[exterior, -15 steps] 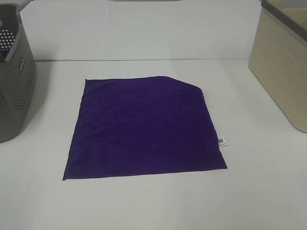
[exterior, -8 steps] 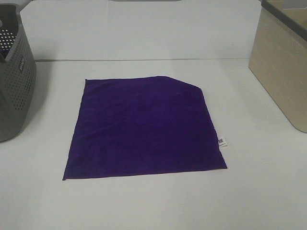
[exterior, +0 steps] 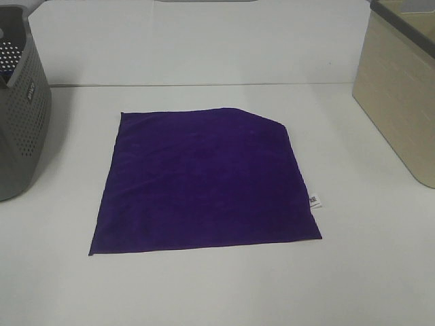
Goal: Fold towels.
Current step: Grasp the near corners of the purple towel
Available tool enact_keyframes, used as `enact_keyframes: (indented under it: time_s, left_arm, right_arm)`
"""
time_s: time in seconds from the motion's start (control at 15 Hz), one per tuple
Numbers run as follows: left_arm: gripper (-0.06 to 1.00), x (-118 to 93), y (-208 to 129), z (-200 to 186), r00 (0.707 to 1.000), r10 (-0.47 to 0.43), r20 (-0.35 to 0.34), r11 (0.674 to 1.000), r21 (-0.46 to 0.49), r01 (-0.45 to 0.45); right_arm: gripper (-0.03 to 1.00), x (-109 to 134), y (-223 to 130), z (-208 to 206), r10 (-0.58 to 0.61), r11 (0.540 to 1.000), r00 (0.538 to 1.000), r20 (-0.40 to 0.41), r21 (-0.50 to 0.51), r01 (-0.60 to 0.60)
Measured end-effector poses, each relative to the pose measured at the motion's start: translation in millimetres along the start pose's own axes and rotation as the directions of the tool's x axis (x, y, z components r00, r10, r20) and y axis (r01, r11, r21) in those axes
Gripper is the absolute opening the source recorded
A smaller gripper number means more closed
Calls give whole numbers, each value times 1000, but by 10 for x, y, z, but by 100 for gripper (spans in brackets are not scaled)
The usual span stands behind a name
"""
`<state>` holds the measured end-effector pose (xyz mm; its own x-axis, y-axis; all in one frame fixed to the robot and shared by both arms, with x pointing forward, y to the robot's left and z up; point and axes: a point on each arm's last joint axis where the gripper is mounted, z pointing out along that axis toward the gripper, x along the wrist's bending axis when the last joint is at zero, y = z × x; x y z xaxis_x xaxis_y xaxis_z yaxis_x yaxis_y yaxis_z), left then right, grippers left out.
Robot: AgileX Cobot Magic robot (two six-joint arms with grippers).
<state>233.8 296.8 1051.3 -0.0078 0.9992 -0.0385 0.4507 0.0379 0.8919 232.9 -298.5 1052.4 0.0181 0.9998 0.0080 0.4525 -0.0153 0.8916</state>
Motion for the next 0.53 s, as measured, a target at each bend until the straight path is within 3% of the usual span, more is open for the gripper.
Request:
enact_keyframes:
  time_s: [0.27,0.4,0.53]
  left_arm:
    - [99,-19,21,-7,1000,-14,20,1000,6,14]
    - [98,-59,295,-41,998,-42,50,992,118,36]
    - [98,-39,705,156,999,-50,19,951,307,42]
  right_arm:
    - [96,0,34,1,-18,1000,1000,0,22,18]
    - [96,2,274,61,-21,985,1000,-2,173,21]
    - [96,22,668,309,4,926,1000,-14,378,2]
